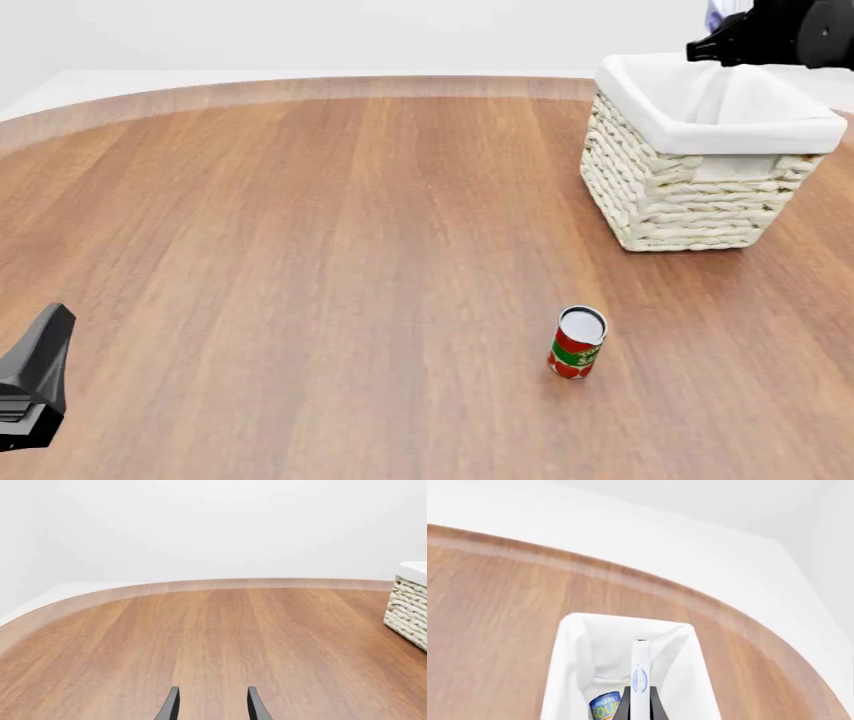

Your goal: Pick up the alphabet soup and the cream cheese box, and put them in the basket.

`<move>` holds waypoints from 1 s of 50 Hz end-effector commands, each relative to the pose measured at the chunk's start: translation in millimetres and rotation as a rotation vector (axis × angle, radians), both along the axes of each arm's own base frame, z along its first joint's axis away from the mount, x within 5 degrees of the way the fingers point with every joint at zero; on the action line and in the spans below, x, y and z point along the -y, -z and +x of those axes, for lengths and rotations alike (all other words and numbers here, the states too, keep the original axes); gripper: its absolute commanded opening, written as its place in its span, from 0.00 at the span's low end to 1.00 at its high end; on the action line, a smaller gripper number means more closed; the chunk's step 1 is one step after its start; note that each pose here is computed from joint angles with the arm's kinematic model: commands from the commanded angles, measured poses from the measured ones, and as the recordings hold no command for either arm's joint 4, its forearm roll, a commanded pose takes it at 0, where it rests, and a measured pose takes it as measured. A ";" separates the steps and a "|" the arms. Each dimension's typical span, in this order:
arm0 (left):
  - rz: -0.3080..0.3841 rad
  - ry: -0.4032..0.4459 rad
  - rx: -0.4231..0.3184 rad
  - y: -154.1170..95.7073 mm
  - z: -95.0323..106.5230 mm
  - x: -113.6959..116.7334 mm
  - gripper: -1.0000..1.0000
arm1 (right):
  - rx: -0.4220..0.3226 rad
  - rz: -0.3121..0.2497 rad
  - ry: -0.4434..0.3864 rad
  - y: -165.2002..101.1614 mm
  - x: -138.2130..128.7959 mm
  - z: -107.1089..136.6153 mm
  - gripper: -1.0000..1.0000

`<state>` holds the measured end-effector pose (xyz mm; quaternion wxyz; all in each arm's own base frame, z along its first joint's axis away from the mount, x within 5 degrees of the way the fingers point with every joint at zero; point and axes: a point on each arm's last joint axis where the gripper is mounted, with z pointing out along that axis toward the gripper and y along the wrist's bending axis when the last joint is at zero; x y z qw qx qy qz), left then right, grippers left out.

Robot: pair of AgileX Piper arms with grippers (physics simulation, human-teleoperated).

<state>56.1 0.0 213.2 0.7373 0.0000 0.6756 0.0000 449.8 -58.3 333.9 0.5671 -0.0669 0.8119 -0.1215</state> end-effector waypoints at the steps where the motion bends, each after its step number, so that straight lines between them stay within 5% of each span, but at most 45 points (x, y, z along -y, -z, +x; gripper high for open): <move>1: 0.000 0.000 0.000 0.0 0.0 0.0 1.00 | -0.016 -0.001 0.006 5.2 4.9 13.3 0.00; 50: 0.000 0.000 0.000 0.0 0.0 0.0 1.00 | -0.158 -0.023 0.012 65.2 22.3 46.7 0.00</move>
